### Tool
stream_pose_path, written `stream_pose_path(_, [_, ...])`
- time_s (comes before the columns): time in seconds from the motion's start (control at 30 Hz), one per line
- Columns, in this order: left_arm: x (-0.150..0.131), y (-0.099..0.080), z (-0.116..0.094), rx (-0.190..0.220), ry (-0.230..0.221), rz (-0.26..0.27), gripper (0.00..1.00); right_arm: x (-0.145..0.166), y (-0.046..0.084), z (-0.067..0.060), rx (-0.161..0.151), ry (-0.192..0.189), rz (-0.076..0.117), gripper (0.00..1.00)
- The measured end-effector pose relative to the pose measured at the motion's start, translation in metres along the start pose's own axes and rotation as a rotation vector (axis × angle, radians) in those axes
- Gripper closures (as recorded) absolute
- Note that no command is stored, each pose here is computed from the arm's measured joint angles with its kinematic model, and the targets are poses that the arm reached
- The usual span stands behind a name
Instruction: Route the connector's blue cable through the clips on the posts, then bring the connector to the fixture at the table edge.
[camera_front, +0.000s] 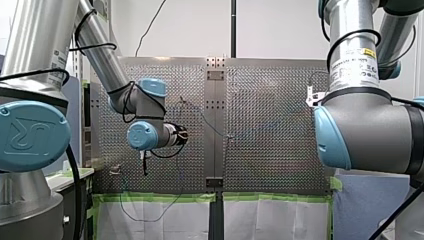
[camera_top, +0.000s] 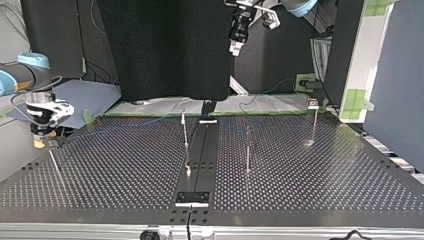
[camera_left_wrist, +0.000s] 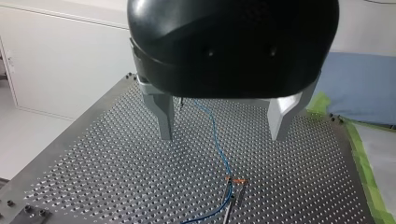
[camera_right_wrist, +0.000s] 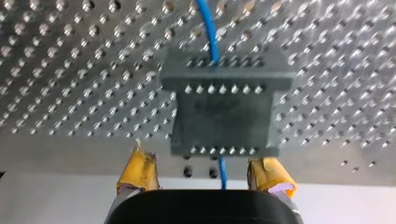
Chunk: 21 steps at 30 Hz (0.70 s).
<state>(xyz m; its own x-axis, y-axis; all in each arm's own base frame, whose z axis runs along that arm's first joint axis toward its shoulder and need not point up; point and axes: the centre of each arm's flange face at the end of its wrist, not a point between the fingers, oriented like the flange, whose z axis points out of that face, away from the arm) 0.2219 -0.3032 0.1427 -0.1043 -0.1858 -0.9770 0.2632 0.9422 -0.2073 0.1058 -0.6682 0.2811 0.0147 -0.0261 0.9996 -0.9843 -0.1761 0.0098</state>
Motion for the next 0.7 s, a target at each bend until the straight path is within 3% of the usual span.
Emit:
stream_pose_path(0.4, [0.000,0.000,0.000,0.001,0.000,-0.002,0.00,-0.007,-0.005,-0.016,-0.088,-0.098,0.038,0.00])
stream_pose_path(0.5, [0.000,0.000,0.000,0.002,-0.001,-0.005,0.00,-0.003,-0.009,-0.023,-0.106,-0.095,0.048,0.00])
stream_pose_path(0.7, [-0.001,-0.002,0.002,0.002,-0.001,-0.005,0.00,0.010,-0.017,-0.039,-0.144,-0.048,0.065,0.00])
